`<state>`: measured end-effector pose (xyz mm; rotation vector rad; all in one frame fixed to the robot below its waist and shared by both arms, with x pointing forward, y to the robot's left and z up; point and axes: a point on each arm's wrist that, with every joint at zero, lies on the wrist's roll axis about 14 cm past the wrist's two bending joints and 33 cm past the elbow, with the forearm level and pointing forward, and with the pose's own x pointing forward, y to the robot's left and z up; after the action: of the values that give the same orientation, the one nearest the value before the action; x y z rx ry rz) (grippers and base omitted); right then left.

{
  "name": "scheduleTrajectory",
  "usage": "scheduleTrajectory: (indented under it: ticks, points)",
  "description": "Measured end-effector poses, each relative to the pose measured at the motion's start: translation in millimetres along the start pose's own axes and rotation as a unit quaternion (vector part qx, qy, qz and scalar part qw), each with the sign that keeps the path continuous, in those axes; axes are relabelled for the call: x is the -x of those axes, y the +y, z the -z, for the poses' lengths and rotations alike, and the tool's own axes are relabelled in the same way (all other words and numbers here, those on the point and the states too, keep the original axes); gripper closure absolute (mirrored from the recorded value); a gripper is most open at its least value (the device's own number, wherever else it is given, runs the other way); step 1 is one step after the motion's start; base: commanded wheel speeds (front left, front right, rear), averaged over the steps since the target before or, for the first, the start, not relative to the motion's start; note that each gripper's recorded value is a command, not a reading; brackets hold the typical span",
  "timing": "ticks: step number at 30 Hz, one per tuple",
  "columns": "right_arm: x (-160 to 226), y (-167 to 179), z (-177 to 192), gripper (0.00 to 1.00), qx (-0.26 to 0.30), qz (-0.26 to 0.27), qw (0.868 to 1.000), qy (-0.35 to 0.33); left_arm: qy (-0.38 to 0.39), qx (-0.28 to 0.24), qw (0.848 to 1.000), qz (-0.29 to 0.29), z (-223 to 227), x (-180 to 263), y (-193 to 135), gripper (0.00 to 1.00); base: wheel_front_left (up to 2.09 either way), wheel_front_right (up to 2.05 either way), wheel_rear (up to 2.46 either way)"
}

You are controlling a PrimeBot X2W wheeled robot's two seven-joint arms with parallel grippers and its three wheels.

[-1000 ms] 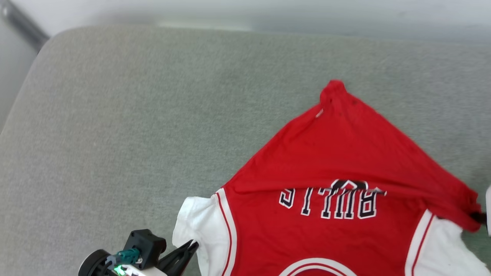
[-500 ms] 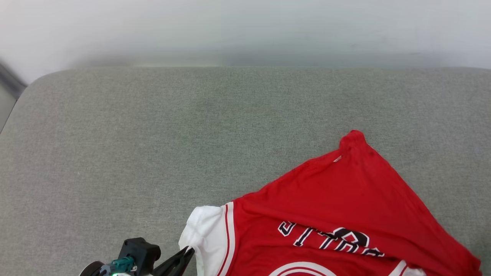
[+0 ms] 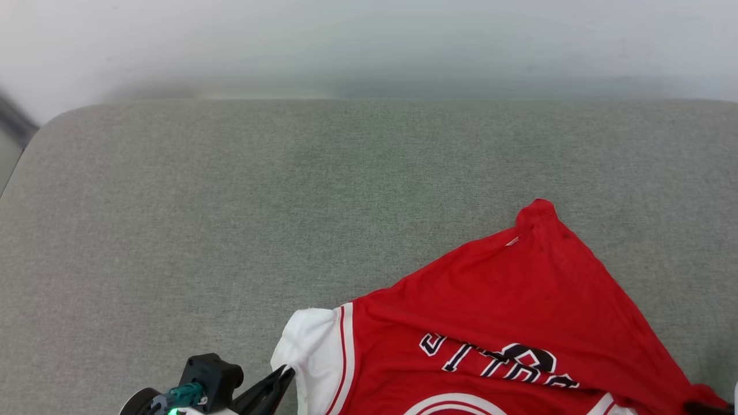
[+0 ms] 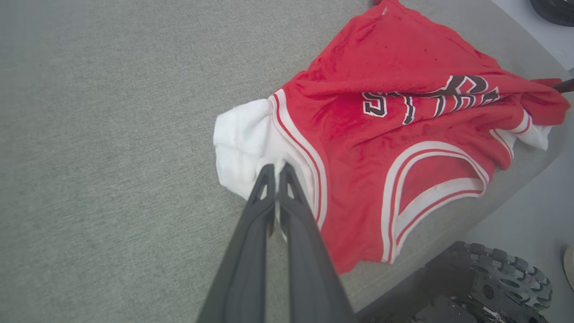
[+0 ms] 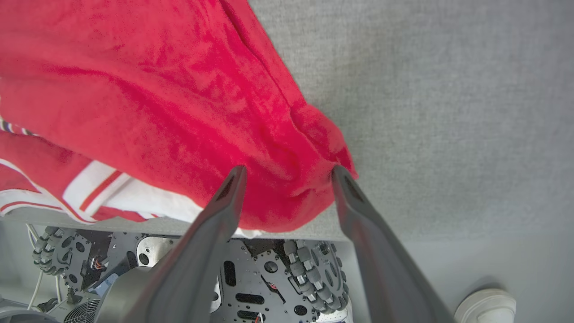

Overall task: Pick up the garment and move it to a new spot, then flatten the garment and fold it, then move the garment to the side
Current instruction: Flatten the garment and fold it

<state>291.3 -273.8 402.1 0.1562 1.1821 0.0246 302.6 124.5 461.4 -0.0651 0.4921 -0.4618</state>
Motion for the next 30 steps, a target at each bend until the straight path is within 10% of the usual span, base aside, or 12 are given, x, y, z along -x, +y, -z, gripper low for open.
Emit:
scheduleTrajectory:
  ticks: [14,30]
  points:
    - [11,81,-129,0.0,0.123,-0.073,0.984,-0.105,-0.006,0.003,1.0,-0.013,-5,-5,11,1.0,0.0,0.0,0.0]
    - [-99,139,-178,0.0,0.185,-0.068,0.98,-0.01,0.021,0.032,0.998,-0.051,9,-18,34,1.0,0.0,0.0,0.0]
